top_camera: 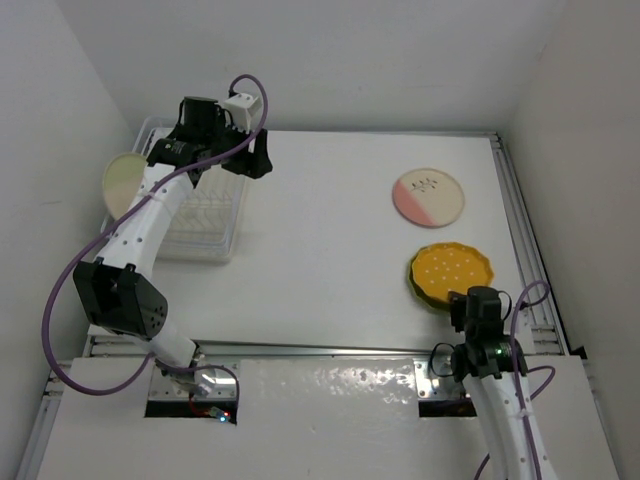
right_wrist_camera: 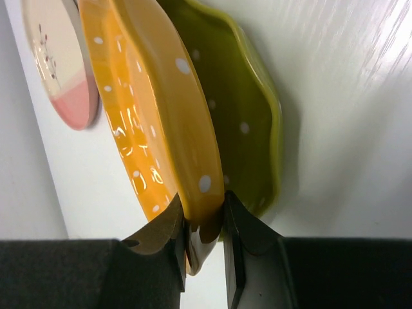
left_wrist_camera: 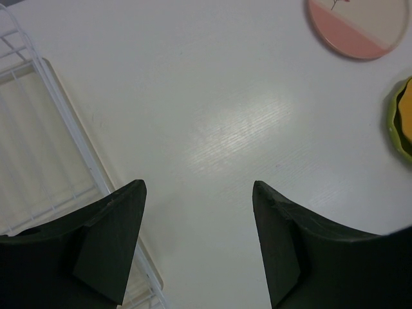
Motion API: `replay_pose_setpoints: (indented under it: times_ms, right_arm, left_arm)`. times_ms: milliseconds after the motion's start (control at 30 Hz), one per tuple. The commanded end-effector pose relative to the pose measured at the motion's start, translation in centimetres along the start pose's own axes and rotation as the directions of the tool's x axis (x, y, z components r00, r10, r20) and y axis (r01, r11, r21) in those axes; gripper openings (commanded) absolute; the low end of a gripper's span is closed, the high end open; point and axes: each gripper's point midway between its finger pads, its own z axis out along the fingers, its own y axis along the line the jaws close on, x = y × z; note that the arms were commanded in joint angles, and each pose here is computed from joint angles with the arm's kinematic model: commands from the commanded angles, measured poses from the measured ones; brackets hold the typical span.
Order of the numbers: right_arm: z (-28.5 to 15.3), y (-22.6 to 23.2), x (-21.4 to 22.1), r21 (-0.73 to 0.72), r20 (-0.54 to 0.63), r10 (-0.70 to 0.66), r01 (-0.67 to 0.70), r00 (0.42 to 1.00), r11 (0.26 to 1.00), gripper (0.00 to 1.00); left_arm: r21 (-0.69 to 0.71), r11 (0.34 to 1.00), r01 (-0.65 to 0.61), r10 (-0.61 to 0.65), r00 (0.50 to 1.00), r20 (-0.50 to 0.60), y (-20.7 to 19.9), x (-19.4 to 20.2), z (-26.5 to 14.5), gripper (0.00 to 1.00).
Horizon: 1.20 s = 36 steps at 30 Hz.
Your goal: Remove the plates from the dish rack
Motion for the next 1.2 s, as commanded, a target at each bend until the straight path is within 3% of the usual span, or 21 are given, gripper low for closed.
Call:
replay_pose_setpoints:
  times_ms: [0, 267, 300, 433, 600, 767, 1033, 1167]
  right_arm:
    - [-1.3, 5.0, -0.1, -0.133, -0.039, 0.088, -0.093, 0.995, 0.987, 0.00]
    - [-0.5, 4.1, 1.1, -0.102, -0.088, 0.092, -0.101, 0.992, 0.990, 0.00]
    - [-0.4, 3.8, 1.2, -0.087, -0.092, 0.104, -0.112, 0.990, 0.990, 0.04]
    - [-0.1, 2.6, 1.3, -0.044, -0.083, 0.084, -0.088, 0.993, 0.995, 0.47]
    - [-0.5, 2.2, 0.1, -0.003, -0.024, 0.047, -0.047, 0.999, 0.999, 0.58]
    - [-1.6, 1.3, -0.4, 0.107, -0.028, -0.022, 0.025, 0.999, 0.994, 0.76]
    - [-2.6, 2.8, -0.5, 0.148, -0.067, -0.110, 0.119, 0.992, 0.982, 0.82]
    - [-2.5, 1.9, -0.9, 0.204, -0.048, -0.105, 0.113, 0.993, 0.972, 0.71]
  left_arm:
    - [-0.005, 1.000, -0.030, 0.030, 0.998, 0.047, 0.0, -1.6, -1.1, 0.65]
    - [-0.004, 0.999, -0.034, 0.034, 0.999, 0.037, 0.0, -1.1, -1.0, 0.65]
    - [-0.004, 0.999, -0.036, 0.036, 0.999, 0.037, 0.0, -1.1, -1.0, 0.65]
    - [-0.006, 0.999, -0.038, 0.038, 0.999, 0.034, 0.1, -1.0, -1.0, 0.65]
    - [-0.004, 0.999, -0.039, 0.039, 0.999, 0.027, 0.2, -0.8, -0.8, 0.65]
    - [-0.010, 0.999, -0.041, 0.041, 0.999, 0.028, 0.3, -0.9, -0.7, 0.65]
    - [-0.033, 0.998, -0.061, 0.062, 0.998, 0.032, 0.7, -1.4, -1.1, 0.65]
    - [-0.048, 0.997, -0.068, 0.070, 0.997, 0.035, 0.9, -1.6, -1.3, 0.65]
